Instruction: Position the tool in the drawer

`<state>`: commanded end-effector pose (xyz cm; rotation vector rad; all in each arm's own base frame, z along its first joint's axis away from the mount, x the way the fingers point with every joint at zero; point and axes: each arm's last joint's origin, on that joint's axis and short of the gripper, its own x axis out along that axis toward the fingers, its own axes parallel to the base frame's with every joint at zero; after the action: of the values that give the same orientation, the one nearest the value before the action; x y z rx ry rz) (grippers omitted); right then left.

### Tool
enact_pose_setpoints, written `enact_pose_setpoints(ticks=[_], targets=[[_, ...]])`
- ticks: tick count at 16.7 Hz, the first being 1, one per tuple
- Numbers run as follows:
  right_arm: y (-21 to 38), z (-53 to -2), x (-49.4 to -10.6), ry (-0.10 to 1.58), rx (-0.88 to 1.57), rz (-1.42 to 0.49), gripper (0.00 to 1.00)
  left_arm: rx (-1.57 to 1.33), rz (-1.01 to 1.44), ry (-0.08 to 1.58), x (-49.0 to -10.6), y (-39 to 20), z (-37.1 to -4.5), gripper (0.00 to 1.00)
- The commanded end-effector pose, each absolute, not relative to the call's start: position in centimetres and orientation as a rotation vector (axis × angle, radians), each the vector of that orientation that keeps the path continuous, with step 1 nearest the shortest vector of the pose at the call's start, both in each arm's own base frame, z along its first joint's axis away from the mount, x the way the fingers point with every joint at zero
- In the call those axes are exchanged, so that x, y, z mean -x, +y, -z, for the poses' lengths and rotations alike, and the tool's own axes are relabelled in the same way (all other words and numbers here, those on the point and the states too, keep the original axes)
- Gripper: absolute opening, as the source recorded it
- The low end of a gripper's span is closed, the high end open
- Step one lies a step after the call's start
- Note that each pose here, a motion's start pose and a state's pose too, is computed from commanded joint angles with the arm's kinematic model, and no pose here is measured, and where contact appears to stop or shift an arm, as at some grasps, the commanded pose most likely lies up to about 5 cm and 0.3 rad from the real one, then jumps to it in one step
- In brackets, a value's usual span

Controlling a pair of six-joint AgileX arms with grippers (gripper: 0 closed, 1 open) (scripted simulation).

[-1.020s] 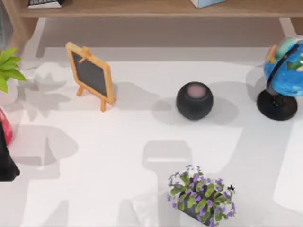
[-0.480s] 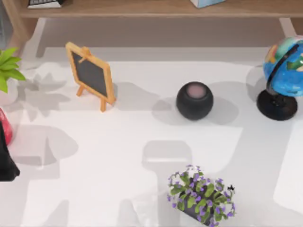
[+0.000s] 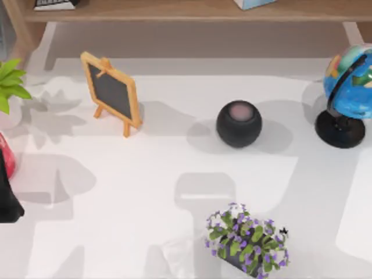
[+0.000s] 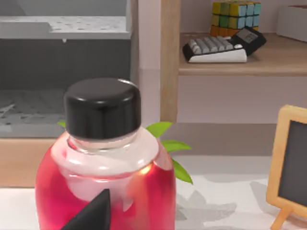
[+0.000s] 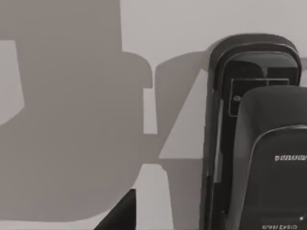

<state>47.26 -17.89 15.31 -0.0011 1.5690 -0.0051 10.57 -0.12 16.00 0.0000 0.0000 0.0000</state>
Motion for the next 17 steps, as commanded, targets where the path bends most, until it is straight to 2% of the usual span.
enact_pose_setpoints(ticks=[10, 14, 17], targets=[[-17.7, -16.3, -47.2, 1.542, 0.026, -0.008, 1.0, 0.0, 0.0, 0.0, -10.6, -0.1, -16.0, 1.0], [-18.1, -21.9, -46.4, 1.347, 0.158, -0.035, 1.0, 0.0, 0.0, 0.0, -10.6, -0.1, -16.0, 1.0], [-20.8, -25.1, -45.2, 1.153, 0.293, 0.002, 1.0, 0.0, 0.0, 0.0, -10.6, -0.1, -16.0, 1.0]])
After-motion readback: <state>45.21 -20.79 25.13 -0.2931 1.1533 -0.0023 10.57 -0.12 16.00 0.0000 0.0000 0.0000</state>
